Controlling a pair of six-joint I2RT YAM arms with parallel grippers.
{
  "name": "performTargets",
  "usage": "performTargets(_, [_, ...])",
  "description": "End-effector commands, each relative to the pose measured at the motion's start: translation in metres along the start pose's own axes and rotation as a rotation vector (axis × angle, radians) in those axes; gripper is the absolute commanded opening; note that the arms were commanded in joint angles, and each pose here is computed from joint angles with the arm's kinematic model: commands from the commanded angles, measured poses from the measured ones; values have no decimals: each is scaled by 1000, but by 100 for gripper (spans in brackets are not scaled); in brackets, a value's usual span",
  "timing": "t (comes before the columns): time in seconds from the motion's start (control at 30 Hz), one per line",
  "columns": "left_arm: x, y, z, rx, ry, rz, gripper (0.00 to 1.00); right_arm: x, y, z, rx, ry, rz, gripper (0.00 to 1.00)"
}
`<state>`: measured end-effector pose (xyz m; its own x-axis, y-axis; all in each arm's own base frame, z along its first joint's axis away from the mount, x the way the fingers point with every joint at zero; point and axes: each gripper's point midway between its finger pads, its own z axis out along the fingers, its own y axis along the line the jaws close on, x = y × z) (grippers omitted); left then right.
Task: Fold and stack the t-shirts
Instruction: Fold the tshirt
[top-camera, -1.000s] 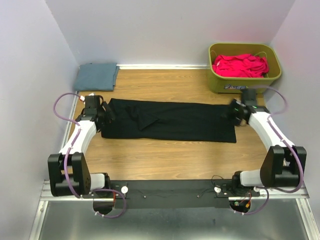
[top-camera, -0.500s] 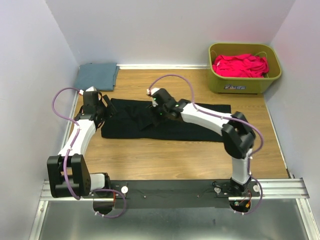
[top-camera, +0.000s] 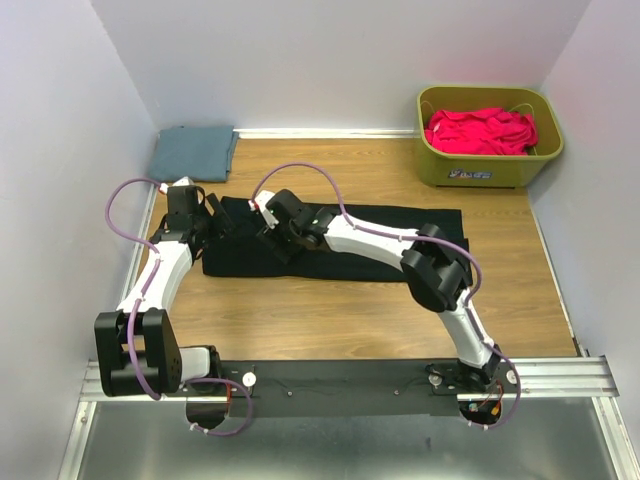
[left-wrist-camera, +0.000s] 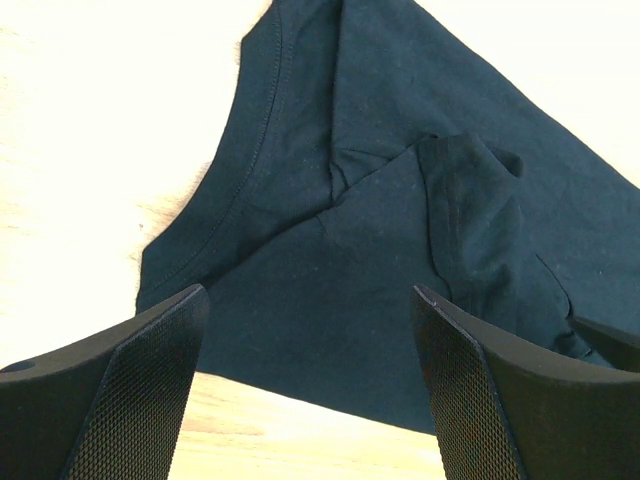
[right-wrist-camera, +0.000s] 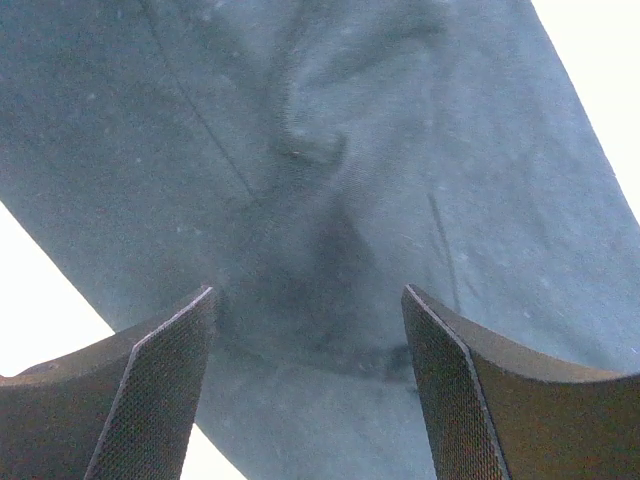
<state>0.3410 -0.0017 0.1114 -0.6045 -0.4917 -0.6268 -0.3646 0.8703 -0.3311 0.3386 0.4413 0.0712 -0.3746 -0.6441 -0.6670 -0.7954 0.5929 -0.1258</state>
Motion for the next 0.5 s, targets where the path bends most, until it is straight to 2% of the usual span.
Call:
performTargets(0.0, [-7,-1,-2,7,-28,19,89,1,8,16,-13,5,-54,81])
performTargets(0.17, [-2,2,1,0,-13,21,89,2,-5,27,66,17,-49,82])
performTargets(0.47, [3,2,5,2,5,23,88,-7,-56,21,253,1,11,82])
